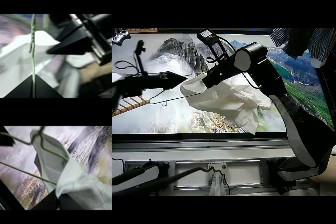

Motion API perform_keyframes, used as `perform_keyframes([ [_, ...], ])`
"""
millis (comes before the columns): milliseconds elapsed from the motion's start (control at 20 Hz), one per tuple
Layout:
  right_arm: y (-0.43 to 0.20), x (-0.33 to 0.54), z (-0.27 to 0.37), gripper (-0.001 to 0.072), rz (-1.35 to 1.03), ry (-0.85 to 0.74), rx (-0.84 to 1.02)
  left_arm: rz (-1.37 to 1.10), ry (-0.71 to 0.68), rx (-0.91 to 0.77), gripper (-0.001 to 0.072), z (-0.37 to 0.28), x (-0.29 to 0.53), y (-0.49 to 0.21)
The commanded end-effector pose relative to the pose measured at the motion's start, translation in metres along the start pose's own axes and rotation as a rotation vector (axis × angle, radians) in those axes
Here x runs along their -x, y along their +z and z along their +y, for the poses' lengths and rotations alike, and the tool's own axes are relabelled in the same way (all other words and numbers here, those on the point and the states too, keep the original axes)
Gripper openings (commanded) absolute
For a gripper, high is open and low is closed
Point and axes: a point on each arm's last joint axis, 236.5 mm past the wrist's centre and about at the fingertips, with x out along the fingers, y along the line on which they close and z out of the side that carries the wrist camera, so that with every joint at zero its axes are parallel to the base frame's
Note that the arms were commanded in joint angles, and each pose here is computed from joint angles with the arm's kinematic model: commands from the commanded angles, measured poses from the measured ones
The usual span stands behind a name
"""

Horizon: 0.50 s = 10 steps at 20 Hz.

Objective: Fold the clothes and pants, and hang the long-sleeved shirts on hangers.

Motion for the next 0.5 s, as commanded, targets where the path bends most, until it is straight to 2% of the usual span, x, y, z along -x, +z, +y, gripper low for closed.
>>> perform_keyframes([
  [0,-0.001,0.001,0.004,0.0019,0.004,0.017,-0.005,-0.086,-0.16,0.074,0.001,-0.005,-0.02,0.008],
  [300,-0.001,0.001,0.005,0.002,0.004,0.02,-0.006,-0.174,-0.411,0.252,0.0009,-0.001,-0.024,0.004],
  [450,-0.002,0.001,0.009,0.002,0.007,0.036,-0.011,-0.305,-0.47,0.317,0.001,0.011,-0.016,0.023],
])
